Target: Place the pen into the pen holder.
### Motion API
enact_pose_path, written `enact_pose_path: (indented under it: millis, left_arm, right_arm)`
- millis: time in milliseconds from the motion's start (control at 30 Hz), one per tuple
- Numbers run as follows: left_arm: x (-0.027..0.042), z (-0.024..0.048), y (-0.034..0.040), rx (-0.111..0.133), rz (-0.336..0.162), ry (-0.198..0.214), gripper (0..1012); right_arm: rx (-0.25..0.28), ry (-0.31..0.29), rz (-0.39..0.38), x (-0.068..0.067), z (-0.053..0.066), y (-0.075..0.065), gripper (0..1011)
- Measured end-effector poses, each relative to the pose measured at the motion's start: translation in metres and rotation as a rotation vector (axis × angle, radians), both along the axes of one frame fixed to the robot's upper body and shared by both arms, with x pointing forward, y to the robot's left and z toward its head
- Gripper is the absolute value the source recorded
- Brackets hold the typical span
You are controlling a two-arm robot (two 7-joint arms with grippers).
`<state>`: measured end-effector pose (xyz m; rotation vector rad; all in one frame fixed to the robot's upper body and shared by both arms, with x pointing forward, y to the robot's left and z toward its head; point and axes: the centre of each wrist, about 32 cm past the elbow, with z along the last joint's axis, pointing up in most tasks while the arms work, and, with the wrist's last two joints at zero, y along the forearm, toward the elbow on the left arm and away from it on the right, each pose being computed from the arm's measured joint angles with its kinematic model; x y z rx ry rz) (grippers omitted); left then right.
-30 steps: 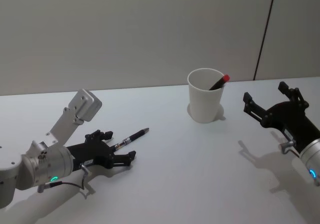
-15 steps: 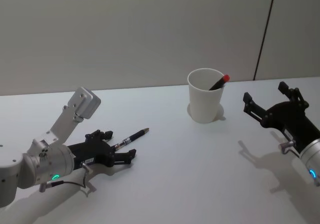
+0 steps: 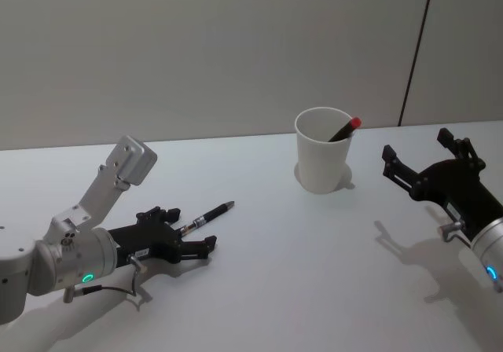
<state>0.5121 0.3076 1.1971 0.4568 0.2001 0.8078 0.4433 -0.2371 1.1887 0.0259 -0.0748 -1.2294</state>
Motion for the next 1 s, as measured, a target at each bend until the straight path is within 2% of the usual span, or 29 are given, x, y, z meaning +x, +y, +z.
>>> enact_pose_path:
  millis: [67, 200, 300, 333, 400, 467, 567, 700, 767, 800, 833, 1000]
  left_arm:
    - [0.0001, 0.0, 0.0001, -0.002, -0.001, 0.002, 991]
    - [0.0004, 0.0001, 0.0003, -0.006, -0.002, 0.004, 880]
    - [0.0005, 0.0, 0.0004, -0.007, -0.002, 0.006, 836]
    - [0.0005, 0.0, 0.0004, -0.008, -0.003, 0.007, 784]
    - [0.0005, 0.0, 0.0004, -0.009, -0.003, 0.008, 744]
    - [0.0006, 0.0, 0.0004, -0.01, -0.003, 0.008, 645]
    - [0.0007, 0.0, 0.0004, -0.011, -0.004, 0.009, 589]
    - [0.0007, 0.0, 0.0005, -0.012, -0.004, 0.01, 424]
    - [0.0008, 0.0, 0.0006, -0.012, -0.004, 0.011, 360]
    - [0.0008, 0.0, 0.0006, -0.012, -0.004, 0.011, 360]
    - [0.0008, 0.0, 0.0006, -0.013, -0.004, 0.011, 301]
    - [0.0009, 0.0, 0.0007, -0.013, -0.005, 0.012, 149]
  right_arm:
    - [0.0, 0.0, 0.0, 0.0, 0.0, 0.0, 1001]
    - [0.0, 0.0, 0.0, 0.0, 0.0, 0.0, 1002]
    - [0.0, 0.0, 0.0, 0.0, 0.0, 0.0, 1002]
    - [0.0, 0.0, 0.0, 0.0, 0.0, 0.0, 1001]
    - [0.0, 0.0, 0.0, 0.0, 0.0, 0.0, 1002]
    - [0.0, 0.0, 0.0, 0.0, 0.0, 0.0, 1001]
    - [0.0, 0.0, 0.0, 0.0, 0.0, 0.0, 1002]
    - [0.0, 0.0, 0.0, 0.0, 0.0, 0.0, 1001]
    - [0.0, 0.0, 0.0, 0.0, 0.0, 0.0, 1001]
    - [0.0, 0.0, 0.0, 0.0, 0.0, 0.0, 1002]
    - [0.0, 0.0, 0.0, 0.0, 0.0, 0.0, 1001]
    - [0.0, 0.0, 0.0, 0.0, 0.0, 0.0, 1001]
